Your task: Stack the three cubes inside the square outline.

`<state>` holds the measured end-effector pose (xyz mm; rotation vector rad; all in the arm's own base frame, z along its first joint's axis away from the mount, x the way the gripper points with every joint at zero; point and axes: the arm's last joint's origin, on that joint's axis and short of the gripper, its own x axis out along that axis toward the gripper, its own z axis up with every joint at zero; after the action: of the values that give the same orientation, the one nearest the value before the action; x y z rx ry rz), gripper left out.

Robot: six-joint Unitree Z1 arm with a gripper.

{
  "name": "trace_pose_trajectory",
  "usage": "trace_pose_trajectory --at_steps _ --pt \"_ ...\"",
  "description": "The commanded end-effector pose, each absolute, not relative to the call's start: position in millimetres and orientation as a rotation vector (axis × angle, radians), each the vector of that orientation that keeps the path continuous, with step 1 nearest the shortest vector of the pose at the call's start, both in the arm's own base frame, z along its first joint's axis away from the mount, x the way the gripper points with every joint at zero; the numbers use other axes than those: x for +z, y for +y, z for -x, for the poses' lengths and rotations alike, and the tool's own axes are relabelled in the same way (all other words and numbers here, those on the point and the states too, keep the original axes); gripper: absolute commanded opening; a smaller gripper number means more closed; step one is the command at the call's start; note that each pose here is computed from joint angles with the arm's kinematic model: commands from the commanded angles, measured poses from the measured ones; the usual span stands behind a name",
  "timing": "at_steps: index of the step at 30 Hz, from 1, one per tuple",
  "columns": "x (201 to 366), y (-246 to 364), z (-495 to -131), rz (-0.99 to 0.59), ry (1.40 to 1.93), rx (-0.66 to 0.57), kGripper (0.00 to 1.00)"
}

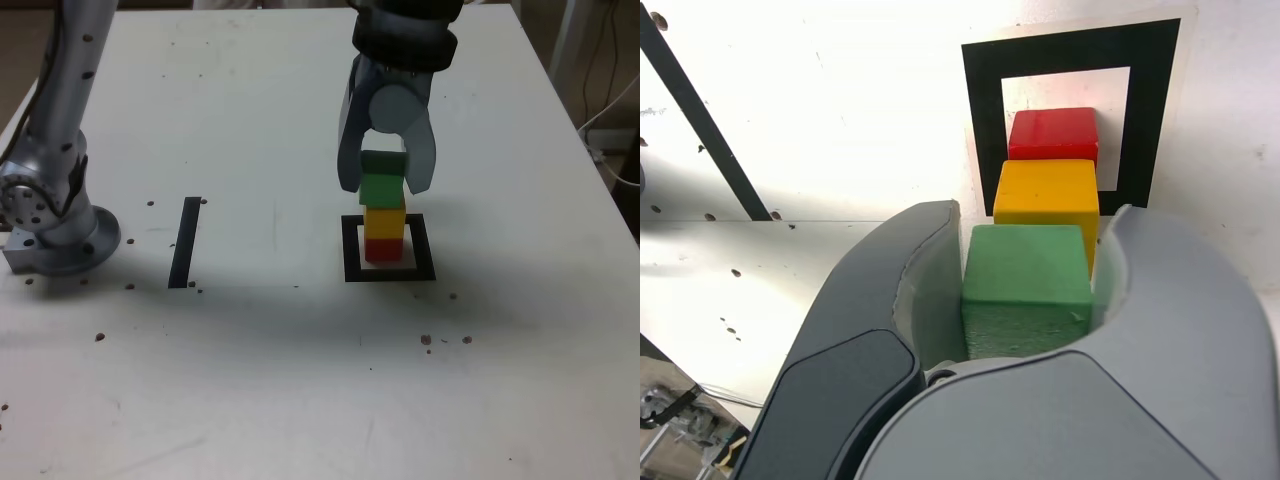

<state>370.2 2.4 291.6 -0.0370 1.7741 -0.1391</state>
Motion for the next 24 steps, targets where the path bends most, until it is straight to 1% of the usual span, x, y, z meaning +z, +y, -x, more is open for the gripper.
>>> trace_pose_trajectory --at_steps 1,3,8,13,19,24 --pt "288.9 2 -371 0.036 1.775 -0.144 0.94" --pt "287.1 2 -371 0.035 1.774 -0.144 0.99" --pt "286.0 2 -370 0.034 1.768 -0.143 0.99" --pt "290.5 2 -368 0.031 1.756 -0.142 0.99" --pt "302.5 2 -358 0.024 1.734 -0.135 0.99" --pt "320.6 3 -334 0.01 1.715 -0.107 0.99"
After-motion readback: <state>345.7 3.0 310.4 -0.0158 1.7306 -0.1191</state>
